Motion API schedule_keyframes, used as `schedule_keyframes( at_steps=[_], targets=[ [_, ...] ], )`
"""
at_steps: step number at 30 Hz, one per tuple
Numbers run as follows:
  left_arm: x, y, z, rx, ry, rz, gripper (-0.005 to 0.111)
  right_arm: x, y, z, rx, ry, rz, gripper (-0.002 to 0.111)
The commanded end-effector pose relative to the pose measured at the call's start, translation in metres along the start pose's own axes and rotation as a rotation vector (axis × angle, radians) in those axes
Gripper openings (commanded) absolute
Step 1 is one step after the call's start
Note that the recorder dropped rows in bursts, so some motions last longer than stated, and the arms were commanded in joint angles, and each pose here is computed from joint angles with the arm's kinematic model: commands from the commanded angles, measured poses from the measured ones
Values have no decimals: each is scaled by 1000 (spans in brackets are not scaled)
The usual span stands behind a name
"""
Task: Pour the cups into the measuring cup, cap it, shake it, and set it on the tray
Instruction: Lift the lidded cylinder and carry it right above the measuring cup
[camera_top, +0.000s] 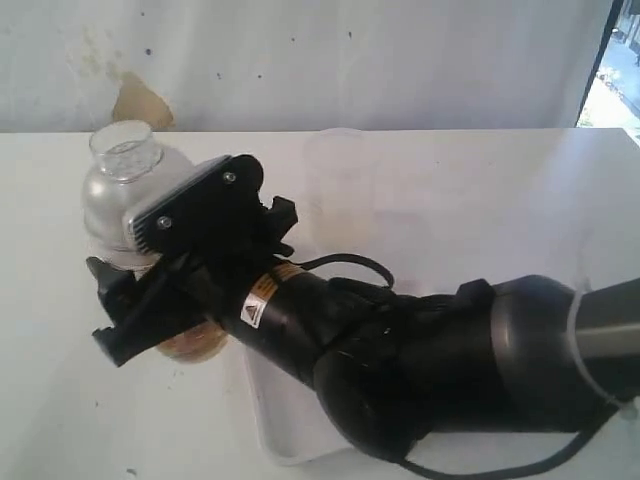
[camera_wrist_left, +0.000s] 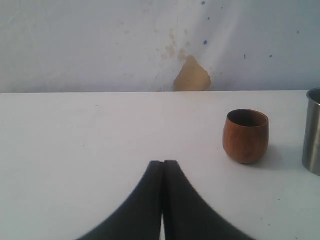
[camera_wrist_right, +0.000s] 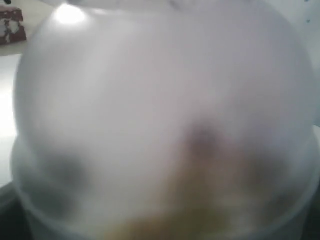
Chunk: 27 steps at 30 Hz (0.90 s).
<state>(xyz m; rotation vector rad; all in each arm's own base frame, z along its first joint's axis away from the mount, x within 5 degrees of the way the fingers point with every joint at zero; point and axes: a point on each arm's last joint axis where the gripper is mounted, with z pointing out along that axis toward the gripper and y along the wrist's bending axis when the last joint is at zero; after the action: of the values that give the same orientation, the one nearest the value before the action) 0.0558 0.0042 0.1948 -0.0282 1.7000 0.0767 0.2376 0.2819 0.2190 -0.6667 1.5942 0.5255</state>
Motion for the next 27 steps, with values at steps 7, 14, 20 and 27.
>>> schedule_keyframes(
  at_steps=[7, 14, 20, 27],
  targets=[
    [0, 0, 0, 5, -12, 5, 0, -17, -12, -13, 91, -72, 51, 0],
    [0, 0, 0, 5, -12, 5, 0, -22, 6, -16, -61, -107, 9, 0],
    [0, 0, 0, 5, -12, 5, 0, -25, 6, -17, -123, -120, 42, 0],
    [0, 0, 0, 5, -12, 5, 0, -24, -10, -16, 10, -97, 65, 0]
  ],
)
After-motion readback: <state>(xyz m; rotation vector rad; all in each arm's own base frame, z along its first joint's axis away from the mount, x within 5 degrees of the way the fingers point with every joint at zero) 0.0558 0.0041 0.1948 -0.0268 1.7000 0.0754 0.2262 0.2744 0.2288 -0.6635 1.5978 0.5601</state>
